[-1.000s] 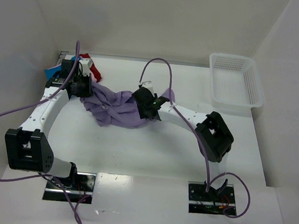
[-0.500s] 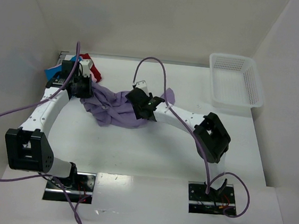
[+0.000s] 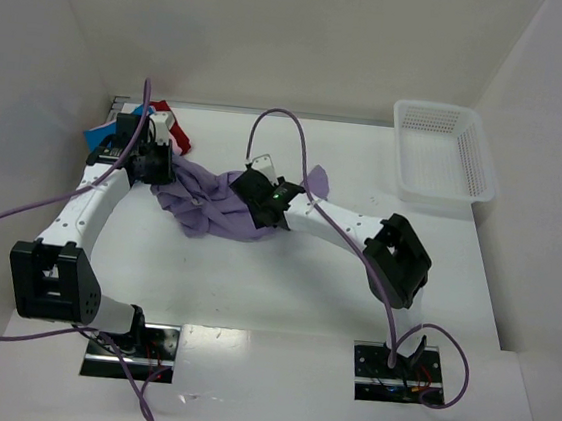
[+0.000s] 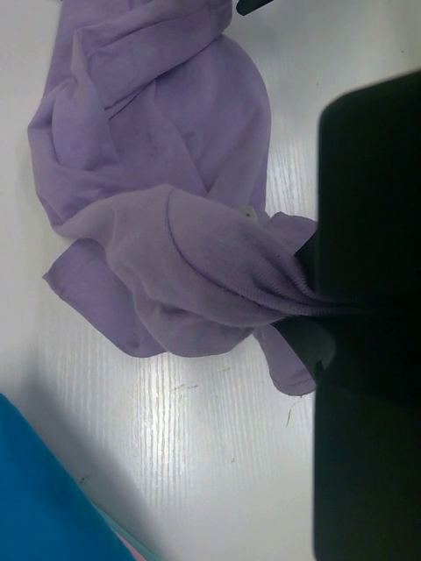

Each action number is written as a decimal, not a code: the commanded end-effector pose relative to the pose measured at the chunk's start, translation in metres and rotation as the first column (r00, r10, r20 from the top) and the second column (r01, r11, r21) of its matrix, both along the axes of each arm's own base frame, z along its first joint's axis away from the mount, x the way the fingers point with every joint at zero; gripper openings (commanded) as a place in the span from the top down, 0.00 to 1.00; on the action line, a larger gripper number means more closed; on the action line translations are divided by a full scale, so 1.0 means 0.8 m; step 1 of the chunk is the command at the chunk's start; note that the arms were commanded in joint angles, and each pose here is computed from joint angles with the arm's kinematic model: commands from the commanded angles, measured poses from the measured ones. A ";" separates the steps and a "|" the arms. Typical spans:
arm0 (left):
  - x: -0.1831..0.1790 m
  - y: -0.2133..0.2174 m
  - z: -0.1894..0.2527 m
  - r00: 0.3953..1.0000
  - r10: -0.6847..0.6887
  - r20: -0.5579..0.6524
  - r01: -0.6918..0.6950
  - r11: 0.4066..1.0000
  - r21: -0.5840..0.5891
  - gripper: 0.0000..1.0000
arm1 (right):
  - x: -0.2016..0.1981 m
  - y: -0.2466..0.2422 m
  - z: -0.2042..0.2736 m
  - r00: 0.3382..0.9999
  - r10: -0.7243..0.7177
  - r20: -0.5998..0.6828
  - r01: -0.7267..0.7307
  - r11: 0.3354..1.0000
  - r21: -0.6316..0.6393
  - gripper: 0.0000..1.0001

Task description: Fold and stack the t-shirts

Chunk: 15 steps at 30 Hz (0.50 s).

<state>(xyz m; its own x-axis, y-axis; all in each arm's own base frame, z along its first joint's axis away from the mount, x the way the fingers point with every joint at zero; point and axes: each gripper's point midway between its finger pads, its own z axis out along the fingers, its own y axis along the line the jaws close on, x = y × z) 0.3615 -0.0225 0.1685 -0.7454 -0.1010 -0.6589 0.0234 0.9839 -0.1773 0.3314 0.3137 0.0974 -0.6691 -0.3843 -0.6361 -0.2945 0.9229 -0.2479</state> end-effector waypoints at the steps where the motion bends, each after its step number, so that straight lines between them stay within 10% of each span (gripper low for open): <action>1: 0.006 -0.004 0.003 0.999 -0.028 0.024 0.028 1.000 -0.007 1.00 | -0.002 0.008 0.023 1.000 0.003 0.025 -0.004 0.999 0.034 0.37; 15: 0.007 -0.004 -0.001 0.999 -0.034 0.016 0.034 0.999 -0.001 0.99 | 0.016 0.012 -0.019 0.999 0.005 0.045 -0.001 0.996 -0.088 0.42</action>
<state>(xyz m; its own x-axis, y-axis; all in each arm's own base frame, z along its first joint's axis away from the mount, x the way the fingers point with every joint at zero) 0.3618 -0.0224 0.1667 -0.7488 -0.0981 -0.6555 0.0250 0.9841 -0.1759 0.3338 0.3185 0.0703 -0.6743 -0.4419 -0.5916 -0.3187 0.8969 -0.3067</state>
